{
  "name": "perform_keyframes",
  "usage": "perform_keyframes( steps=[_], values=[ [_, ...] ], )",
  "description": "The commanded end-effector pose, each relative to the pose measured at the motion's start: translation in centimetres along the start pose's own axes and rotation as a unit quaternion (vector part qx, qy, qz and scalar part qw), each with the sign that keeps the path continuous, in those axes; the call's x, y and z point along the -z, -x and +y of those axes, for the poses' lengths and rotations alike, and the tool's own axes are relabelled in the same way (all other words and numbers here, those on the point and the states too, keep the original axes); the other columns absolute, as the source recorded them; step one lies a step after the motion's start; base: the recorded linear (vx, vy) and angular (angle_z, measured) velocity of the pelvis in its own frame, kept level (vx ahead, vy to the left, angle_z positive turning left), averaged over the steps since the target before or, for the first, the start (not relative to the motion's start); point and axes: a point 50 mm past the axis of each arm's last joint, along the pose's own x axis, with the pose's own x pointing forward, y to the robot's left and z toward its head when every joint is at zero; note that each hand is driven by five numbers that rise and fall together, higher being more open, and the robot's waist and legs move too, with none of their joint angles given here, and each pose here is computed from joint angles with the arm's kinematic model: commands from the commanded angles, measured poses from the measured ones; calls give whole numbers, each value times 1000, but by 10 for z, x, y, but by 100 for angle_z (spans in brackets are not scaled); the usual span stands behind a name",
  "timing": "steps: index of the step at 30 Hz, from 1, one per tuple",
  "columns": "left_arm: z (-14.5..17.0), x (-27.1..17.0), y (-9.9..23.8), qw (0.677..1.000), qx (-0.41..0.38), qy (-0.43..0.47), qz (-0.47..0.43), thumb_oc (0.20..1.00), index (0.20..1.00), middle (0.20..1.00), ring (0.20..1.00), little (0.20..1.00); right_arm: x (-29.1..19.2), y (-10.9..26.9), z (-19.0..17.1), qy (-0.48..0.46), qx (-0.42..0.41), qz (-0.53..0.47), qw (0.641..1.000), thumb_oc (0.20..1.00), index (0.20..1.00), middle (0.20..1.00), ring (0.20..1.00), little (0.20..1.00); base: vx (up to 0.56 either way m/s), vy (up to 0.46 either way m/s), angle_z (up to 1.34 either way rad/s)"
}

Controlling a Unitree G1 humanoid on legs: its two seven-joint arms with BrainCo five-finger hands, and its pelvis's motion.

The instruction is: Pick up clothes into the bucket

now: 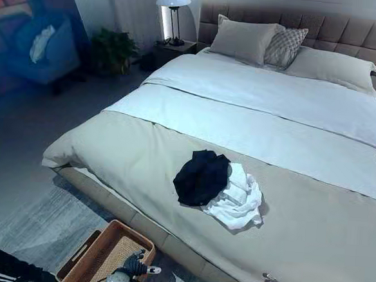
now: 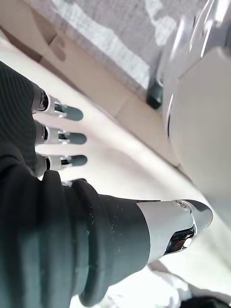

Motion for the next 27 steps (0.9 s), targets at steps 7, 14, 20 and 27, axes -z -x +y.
perform_keyframes(
  steps=[7,14,20,27],
  values=[
    [-2,12,2,1000,-1,3,28,1000,1000,1000,1000,1000,-22,-4,4,-18,7,-23,1000,1000,1000,1000,1000,1000,20,2,-8],
    [6,9,2,1000,-24,1,18,1000,1000,1000,1000,1000,-80,-4,-34,-122,84,-137,979,1000,1000,1000,1000,1000,4,2,0],
    [15,-13,0,998,-49,-6,-36,1000,1000,1000,1000,1000,-184,32,-93,-66,199,-345,915,1000,1000,1000,1000,1000,-51,6,-2],
    [19,-41,-4,994,-70,1,-80,1000,1000,1000,1000,1000,-250,69,-129,-79,278,-439,851,1000,1000,1000,1000,1000,-45,8,5]
  ],
)
